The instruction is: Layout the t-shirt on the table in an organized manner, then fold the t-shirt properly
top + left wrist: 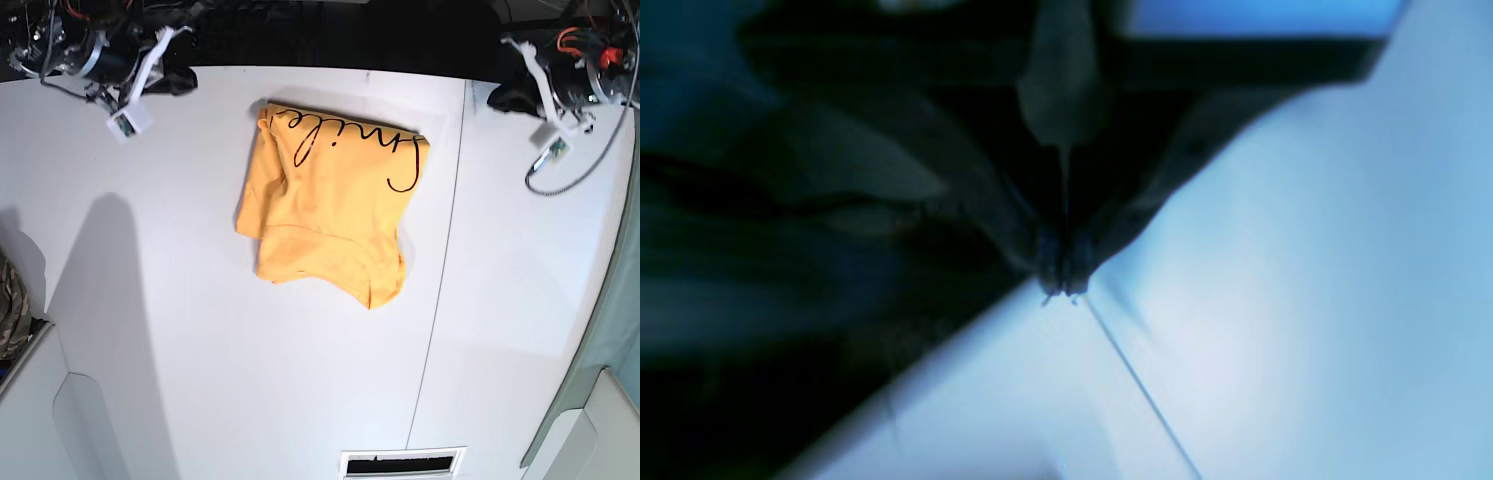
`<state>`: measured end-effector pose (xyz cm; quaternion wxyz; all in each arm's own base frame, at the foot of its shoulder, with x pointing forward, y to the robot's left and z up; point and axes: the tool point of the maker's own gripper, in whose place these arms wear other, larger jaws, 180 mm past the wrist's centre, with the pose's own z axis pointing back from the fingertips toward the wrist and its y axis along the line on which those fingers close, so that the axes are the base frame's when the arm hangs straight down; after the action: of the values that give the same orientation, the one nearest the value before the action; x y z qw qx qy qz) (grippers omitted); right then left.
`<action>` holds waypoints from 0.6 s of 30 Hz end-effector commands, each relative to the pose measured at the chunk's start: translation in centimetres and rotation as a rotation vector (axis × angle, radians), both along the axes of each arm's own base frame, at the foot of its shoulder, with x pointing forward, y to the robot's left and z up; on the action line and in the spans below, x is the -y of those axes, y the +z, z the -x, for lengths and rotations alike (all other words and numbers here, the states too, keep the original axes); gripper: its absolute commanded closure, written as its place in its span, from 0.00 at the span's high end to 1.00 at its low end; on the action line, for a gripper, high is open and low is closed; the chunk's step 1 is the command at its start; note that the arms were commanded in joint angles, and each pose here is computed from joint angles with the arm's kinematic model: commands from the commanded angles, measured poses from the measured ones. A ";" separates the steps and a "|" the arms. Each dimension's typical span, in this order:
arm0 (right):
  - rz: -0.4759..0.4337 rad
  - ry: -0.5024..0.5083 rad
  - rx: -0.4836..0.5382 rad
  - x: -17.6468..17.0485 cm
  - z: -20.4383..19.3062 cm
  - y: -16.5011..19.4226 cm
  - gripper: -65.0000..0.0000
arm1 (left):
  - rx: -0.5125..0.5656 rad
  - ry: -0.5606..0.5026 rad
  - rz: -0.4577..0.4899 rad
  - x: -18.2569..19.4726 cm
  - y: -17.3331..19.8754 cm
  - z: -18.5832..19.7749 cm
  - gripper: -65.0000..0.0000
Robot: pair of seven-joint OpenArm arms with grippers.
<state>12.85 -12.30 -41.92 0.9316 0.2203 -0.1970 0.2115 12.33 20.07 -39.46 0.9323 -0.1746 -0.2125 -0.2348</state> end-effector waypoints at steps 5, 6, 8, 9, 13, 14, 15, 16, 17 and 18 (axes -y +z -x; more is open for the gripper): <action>0.043 0.061 -0.125 2.1 5.9 -0.8 0.00 | -0.214 -0.051 -0.078 -1.2 -2.1 9.1 0.02; 0.054 0.074 -0.158 2.5 7.2 -1.1 0.00 | -0.262 -0.059 -0.095 -1.5 -2.6 10.8 0.02; 0.081 0.105 -0.227 3.4 9.7 -1.7 0.00 | -0.358 -0.067 -0.119 -2.1 -3.4 14.3 0.02; 0.100 0.126 -0.261 3.8 11.0 -2.1 0.00 | -0.407 -0.070 -0.134 -2.5 -3.9 16.1 0.02; 0.163 0.194 -0.431 5.7 16.6 -4.2 0.00 | -0.625 -0.106 -0.200 -4.2 -6.3 23.4 0.02; 0.179 0.205 -0.480 6.3 18.1 -5.0 0.00 | -0.675 -0.121 -0.215 -4.5 -6.9 24.9 0.02; 0.192 0.213 -0.525 6.7 19.4 -5.8 0.00 | -0.720 -0.138 -0.229 -4.8 -7.6 26.2 0.02; 0.206 0.219 -0.571 7.2 20.5 -6.6 0.00 | -0.759 -0.157 -0.240 -5.0 -8.3 27.2 0.02; 0.218 0.225 -0.616 7.6 21.6 -7.5 0.00 | -0.803 -0.183 -0.259 -5.3 -8.9 28.2 0.02; 0.228 0.233 -0.660 8.0 22.5 -8.3 0.00 | -0.851 -0.213 -0.280 -5.6 -9.5 29.1 0.02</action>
<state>-9.93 -19.93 -50.53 0.9332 0.1924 0.1680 0.2527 -16.93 25.31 -49.29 0.9216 -0.1499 0.2440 -0.2621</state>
